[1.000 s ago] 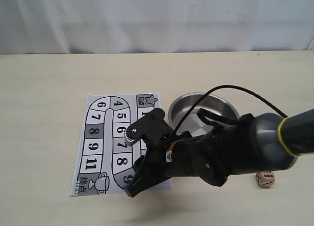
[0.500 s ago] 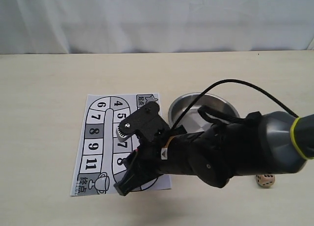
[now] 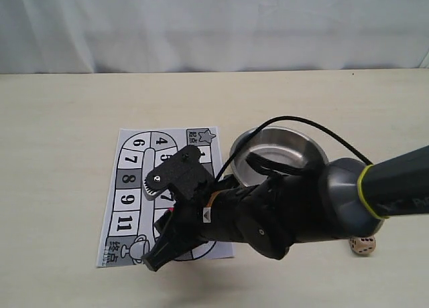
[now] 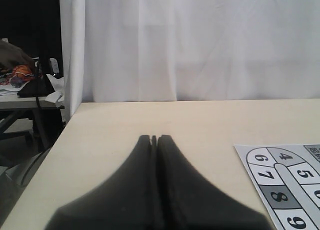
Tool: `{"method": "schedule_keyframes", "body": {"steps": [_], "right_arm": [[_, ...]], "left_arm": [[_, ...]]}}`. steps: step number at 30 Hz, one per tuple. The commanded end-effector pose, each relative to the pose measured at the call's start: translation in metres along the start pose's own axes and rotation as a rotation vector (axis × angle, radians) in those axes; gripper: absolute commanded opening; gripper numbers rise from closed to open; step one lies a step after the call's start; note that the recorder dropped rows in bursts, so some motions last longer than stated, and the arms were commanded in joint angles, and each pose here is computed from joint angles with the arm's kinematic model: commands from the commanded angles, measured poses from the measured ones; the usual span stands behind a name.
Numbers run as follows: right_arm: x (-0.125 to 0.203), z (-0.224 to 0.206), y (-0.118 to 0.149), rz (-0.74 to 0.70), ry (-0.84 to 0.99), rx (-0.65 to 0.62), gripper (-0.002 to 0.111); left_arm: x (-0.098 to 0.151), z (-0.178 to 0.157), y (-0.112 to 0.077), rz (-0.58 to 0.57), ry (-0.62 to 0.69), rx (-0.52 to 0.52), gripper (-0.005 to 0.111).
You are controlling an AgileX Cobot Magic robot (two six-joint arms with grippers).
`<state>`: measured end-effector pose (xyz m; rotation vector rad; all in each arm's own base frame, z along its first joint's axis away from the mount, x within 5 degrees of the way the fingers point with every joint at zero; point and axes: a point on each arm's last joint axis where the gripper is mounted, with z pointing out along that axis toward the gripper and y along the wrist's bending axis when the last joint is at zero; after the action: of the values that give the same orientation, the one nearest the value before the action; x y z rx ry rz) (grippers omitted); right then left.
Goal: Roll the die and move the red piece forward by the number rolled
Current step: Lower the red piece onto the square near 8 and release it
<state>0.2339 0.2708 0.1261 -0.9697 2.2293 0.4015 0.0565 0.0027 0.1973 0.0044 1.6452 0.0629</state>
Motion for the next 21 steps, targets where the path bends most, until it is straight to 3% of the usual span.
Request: {"method": "schedule_keyframes", "body": {"steps": [1, 8, 17, 21], "right_arm": [[-0.002, 0.000, 0.001, -0.003, 0.003, -0.003, 0.004], [0.012, 0.017, 0.001, 0.025, 0.069, -0.001, 0.009], [0.012, 0.017, 0.001, 0.025, 0.068, -0.001, 0.045], [0.012, 0.017, 0.001, 0.032, 0.068, 0.000, 0.054]], "left_arm": [[-0.003, 0.000, 0.000, -0.004, -0.018, 0.001, 0.000], [-0.003, 0.000, 0.000, -0.004, -0.018, 0.001, 0.000], [-0.003, 0.000, 0.000, -0.004, -0.018, 0.001, 0.000], [-0.003, 0.000, 0.000, -0.004, -0.018, 0.001, 0.000]]}}
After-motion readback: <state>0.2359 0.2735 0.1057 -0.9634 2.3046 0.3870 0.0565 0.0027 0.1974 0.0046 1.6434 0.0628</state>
